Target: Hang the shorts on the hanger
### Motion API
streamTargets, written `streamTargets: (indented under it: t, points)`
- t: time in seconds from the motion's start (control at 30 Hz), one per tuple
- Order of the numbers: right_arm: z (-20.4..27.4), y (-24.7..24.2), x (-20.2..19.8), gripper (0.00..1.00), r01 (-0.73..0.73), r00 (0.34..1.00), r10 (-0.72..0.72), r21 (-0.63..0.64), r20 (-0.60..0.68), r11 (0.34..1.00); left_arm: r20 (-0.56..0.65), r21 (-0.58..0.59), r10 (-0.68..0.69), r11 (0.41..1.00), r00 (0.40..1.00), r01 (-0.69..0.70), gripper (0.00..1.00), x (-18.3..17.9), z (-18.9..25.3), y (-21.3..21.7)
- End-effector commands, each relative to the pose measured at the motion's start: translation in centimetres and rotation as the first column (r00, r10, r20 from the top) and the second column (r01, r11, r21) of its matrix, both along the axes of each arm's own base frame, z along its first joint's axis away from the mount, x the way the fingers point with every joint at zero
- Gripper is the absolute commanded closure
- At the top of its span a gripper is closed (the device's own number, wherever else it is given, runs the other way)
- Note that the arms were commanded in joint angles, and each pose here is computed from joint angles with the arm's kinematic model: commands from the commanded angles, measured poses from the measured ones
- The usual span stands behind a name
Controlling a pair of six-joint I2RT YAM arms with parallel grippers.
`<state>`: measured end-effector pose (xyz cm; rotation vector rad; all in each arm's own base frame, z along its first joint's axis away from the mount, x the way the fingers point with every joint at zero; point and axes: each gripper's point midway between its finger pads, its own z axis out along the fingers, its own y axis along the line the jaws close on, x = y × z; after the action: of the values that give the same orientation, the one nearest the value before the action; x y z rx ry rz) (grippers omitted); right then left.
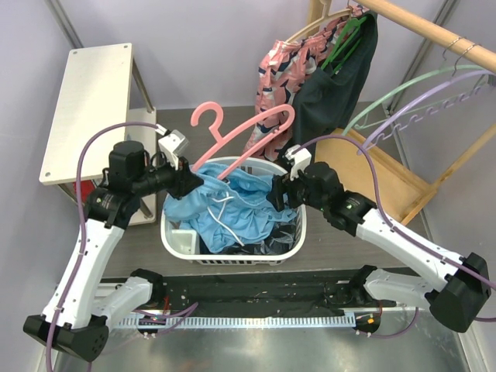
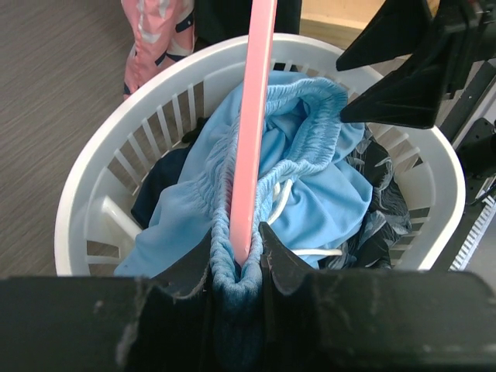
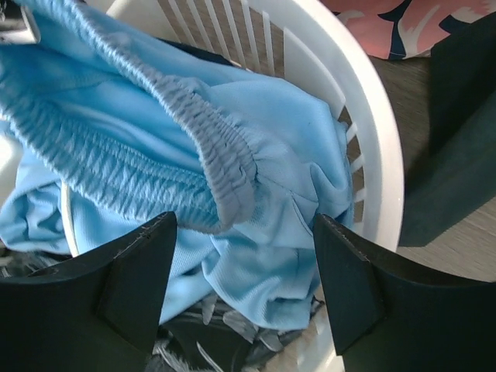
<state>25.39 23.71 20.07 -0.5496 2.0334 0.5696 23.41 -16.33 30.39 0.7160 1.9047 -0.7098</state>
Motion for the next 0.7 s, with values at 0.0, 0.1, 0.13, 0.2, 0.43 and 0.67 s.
streamTargets:
  t: [0.0, 0.1, 0.13, 0.2, 0.43, 0.67]
  points:
    - [2.4, 1.7, 2.0, 0.24, 0.077, 0.996, -0.082, 0.146, 0.033, 0.986, 0.112, -0.063, 0.012, 0.998, 0.994, -0.005, 1.0, 0.2, 2.7, -0.1]
    - [2.9, 2.2, 2.4, 0.24, 0.095, 0.995, -0.101, 0.187, 0.024, 0.978, 0.115, -0.059, 0.009, 0.998, 0.993, -0.002, 1.0, -0.3, 2.6, 0.0]
    - [2.9, 2.5, 2.4, 0.24, 0.086, 0.996, -0.091, 0.192, 0.018, 0.978, 0.119, -0.058, 0.01, 0.998, 0.993, -0.003, 1.0, -0.4, 2.6, 0.1]
    - [3.1, 2.9, 2.6, 0.25, 0.089, 0.996, -0.093, 0.201, 0.012, 0.976, 0.122, -0.057, 0.012, 0.998, 0.992, -0.005, 1.0, -0.5, 2.5, 0.1]
    - [-0.4, 2.6, 3.1, 0.28, 0.132, 0.991, -0.129, 0.107, -0.041, 0.985, 0.137, -0.068, 0.015, 0.998, 0.991, -0.006, 1.0, -0.6, 3.3, 0.1]
    - [-1.6, -2.3, 2.7, 0.69, 0.26, 0.965, -0.26, -0.016, -0.042, 0.966, 0.144, 0.002, 0.009, 1.0, 0.99, -0.009, 1.0, -2.4, 3.2, 1.4]
